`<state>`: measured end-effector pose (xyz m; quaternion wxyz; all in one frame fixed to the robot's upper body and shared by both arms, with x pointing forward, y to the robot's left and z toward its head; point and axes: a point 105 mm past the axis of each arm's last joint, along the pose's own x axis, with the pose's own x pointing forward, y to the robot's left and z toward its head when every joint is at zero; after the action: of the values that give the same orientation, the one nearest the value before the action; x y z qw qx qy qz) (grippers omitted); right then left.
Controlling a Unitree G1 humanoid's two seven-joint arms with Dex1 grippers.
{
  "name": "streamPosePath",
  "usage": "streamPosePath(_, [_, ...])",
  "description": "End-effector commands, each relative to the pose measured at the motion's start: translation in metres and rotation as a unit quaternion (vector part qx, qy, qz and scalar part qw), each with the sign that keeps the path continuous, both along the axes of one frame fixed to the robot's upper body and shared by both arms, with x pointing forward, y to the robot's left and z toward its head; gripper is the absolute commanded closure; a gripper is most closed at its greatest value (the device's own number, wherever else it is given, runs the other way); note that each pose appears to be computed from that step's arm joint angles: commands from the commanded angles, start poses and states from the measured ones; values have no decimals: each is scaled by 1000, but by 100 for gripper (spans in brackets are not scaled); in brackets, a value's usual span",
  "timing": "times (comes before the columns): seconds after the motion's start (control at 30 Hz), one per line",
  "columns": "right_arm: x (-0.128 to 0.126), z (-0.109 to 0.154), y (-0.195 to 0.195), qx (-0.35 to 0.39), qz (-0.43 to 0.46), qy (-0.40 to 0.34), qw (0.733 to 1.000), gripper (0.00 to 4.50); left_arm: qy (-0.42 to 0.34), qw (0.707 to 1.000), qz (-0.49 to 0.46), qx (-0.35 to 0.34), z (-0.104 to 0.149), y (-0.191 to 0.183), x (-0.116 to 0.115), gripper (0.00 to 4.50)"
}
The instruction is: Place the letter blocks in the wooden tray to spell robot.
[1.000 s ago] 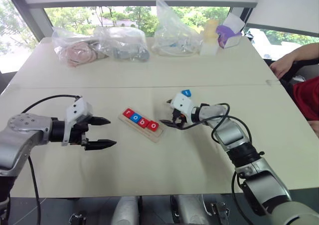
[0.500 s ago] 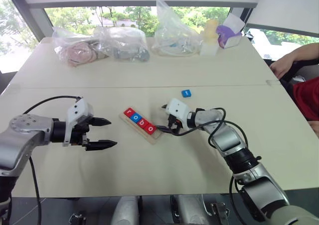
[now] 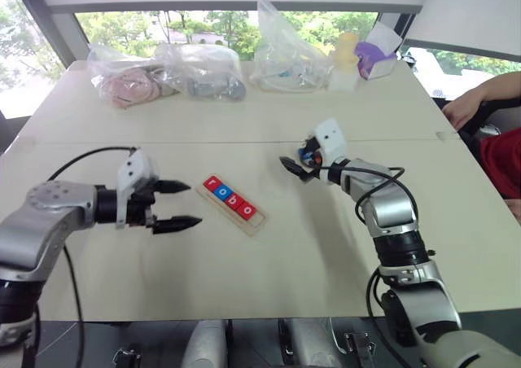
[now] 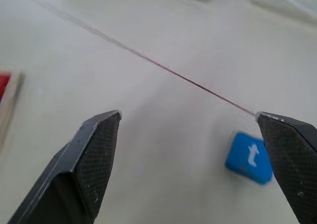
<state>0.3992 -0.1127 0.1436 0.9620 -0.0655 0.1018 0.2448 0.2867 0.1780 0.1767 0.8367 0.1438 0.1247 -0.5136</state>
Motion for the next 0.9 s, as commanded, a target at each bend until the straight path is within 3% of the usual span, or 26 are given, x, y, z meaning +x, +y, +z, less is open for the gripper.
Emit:
streamPosePath(0.03, [2,2,-1,51,-61,29,996,3,-45,999,-5,-17,27,-10,6,0])
streamPosePath(0.13, [5,0,3,59,-69,35,995,3,-45,999,-12,-19,32,-13,4,0])
streamPosePath(0.33, [34,-17,-12,29,-129,35,991,3,-23,999,-24,6,30,-12,-5,0])
streamPosePath(0.5, [44,-28,-7,28,-120,44,991,3,-25,1000,-15,6,30,-9,-5,0])
streamPosePath(0.6, [48,-33,-3,26,-114,43,992,88,-26,1000,-8,5,29,-6,-3,0])
streamPosePath(0.77, [51,-33,-4,12,-117,36,992,328,-25,1000,3,3,26,-3,-3,0])
streamPosePath(0.9, [45,-2,-30,-3,-170,-32,985,329,-44,999,13,-4,29,-4,1,0])
